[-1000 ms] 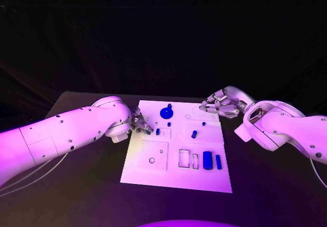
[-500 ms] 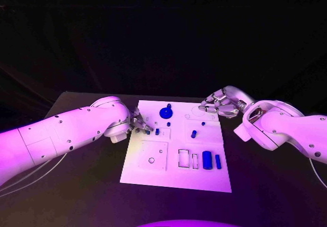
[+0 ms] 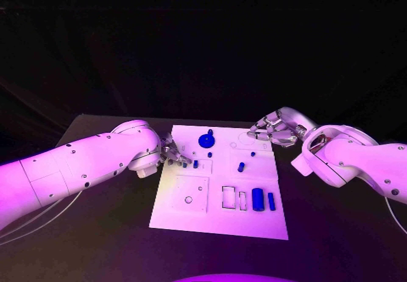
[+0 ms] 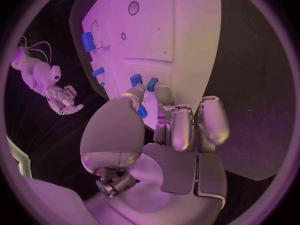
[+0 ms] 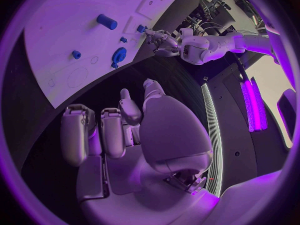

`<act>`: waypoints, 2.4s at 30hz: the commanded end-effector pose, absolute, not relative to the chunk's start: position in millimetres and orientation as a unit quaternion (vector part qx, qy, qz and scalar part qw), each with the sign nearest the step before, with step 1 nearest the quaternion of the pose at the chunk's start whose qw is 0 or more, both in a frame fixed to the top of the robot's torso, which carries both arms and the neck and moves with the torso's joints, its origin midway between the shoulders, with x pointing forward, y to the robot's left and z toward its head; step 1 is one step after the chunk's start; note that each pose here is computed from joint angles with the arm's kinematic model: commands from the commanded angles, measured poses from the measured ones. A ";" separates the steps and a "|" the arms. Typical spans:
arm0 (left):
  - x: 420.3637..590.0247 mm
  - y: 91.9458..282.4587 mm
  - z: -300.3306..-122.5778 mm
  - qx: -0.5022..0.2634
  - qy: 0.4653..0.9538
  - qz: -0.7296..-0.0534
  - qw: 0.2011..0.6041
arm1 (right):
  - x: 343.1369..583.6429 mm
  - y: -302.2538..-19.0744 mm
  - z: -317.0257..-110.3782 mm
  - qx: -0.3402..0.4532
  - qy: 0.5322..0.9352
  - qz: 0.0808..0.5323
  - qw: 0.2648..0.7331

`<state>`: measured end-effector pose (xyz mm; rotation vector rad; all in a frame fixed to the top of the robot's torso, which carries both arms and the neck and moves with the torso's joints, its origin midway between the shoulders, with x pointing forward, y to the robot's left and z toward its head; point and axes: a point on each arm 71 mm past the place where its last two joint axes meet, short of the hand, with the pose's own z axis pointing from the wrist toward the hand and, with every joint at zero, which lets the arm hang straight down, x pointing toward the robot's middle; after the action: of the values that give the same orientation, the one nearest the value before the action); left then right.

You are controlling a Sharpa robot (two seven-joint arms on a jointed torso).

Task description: Assemble the parts on the task board

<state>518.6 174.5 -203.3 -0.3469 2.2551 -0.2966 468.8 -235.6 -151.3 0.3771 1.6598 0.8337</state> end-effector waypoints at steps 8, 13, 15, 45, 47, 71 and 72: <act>520.0 172.3 -186.9 -0.186 0.864 -0.194 0.426 | 469.4 -235.7 -152.1 0.160 0.713 0.360 0.580; 520.4 168.6 -177.6 -0.190 0.842 -0.251 0.438 | 469.7 -236.1 -152.3 0.160 0.713 0.359 0.580; 520.4 165.3 -173.5 -0.183 0.830 -0.277 0.448 | 469.8 -236.3 -152.4 0.161 0.713 0.359 0.580; 524.3 98.2 -182.1 0.136 0.755 -0.263 0.585 | 469.1 -230.2 -155.5 0.153 0.711 0.368 0.579; 526.0 95.7 -183.8 0.142 0.754 -0.257 0.587 | 468.9 -229.5 -155.6 0.152 0.711 0.369 0.579; 531.5 82.7 -199.7 0.159 0.770 -0.231 0.572 | 468.2 -228.2 -155.5 0.152 0.708 0.370 0.582; 531.5 82.7 -200.0 0.159 0.771 -0.231 0.572 | 468.2 -228.2 -155.5 0.152 0.708 0.370 0.582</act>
<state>532.1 84.4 -199.0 0.3559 1.7958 -0.5536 468.8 -229.6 -156.1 0.3706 1.6611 0.8570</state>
